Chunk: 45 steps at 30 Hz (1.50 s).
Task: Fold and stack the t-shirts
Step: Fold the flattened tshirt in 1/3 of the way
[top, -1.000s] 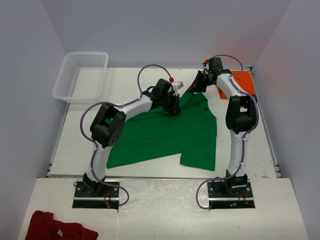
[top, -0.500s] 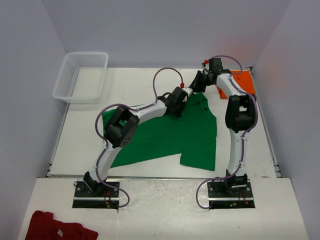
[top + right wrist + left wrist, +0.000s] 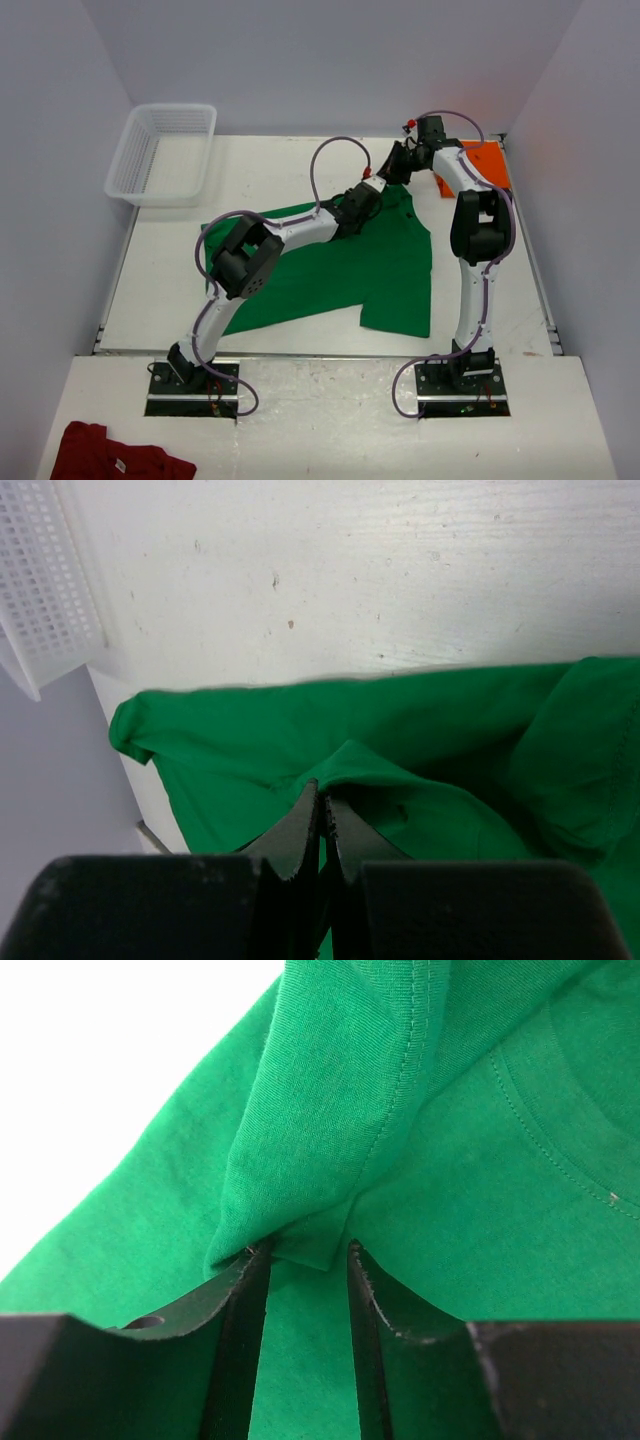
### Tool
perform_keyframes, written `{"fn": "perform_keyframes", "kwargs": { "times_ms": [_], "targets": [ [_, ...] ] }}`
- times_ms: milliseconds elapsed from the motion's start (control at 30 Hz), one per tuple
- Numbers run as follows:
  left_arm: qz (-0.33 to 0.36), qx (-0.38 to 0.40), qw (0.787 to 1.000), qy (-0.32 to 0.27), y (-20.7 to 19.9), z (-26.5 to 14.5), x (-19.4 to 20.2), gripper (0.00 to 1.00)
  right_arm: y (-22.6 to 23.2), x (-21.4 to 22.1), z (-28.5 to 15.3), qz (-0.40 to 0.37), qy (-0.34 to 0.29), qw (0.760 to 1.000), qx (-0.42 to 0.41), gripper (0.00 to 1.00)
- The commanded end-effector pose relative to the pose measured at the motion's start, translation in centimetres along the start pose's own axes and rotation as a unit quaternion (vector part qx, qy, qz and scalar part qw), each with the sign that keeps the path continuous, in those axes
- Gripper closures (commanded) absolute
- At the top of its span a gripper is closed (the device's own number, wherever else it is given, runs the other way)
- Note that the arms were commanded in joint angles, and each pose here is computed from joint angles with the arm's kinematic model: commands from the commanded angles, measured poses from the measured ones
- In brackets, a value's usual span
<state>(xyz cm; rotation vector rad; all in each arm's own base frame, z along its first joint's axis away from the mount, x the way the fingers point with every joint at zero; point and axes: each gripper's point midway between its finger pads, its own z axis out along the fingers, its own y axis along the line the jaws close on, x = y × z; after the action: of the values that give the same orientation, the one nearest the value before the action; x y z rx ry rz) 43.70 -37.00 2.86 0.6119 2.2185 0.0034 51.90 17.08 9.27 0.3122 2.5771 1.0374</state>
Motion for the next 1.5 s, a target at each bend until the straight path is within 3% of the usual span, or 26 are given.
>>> {"fn": "perform_keyframes", "kwargs": {
  "times_ms": [0, 233, 567, 867, 967, 1067, 1300, 1467],
  "targets": [
    [0.002, -0.029, 0.999, -0.043, 0.8, -0.9, -2.7, 0.61, 0.6, -0.2, -0.3, -0.013, 0.0, 1.0, -0.02, 1.0],
    [0.017, -0.026, 0.998, -0.046, 0.1, -0.6, -3.0, 0.62, 0.4, 0.1, 0.0, -0.009, 0.006, 1.0, -0.02, 1.0],
    [0.023, -0.014, 0.999, -0.039, -0.5, 0.2, -2.8, 0.78, 0.3, -0.1, -0.4, -0.008, 0.002, 1.0, -0.021, 1.0],
    [0.032, -0.001, 0.999, -0.024, -1.2, 0.8, -1.8, 0.76, 0.0, 0.0, -0.4, -0.005, 0.003, 1.0, -0.02, 1.0],
    [0.031, 0.001, 0.999, -0.022, -1.3, 1.0, -1.6, 0.92, -0.1, 0.0, -0.3, -0.001, 0.004, 1.0, -0.022, 1.0],
    [0.032, 0.0, 0.999, -0.023, -1.2, 1.0, -1.6, 1.0, 0.0, 0.0, -0.2, -0.001, 0.006, 1.0, -0.027, 1.0],
    [0.031, -0.012, 0.999, -0.035, -0.5, 0.5, -2.5, 1.0, 0.1, -0.1, -0.3, -0.003, 0.003, 1.0, -0.027, 1.0],
    [0.02, -0.014, 0.998, -0.057, 0.3, -2.3, -4.2, 1.0, 0.1, -0.1, -0.3, -0.004, 0.002, 1.0, -0.025, 1.0]
  ]
}}
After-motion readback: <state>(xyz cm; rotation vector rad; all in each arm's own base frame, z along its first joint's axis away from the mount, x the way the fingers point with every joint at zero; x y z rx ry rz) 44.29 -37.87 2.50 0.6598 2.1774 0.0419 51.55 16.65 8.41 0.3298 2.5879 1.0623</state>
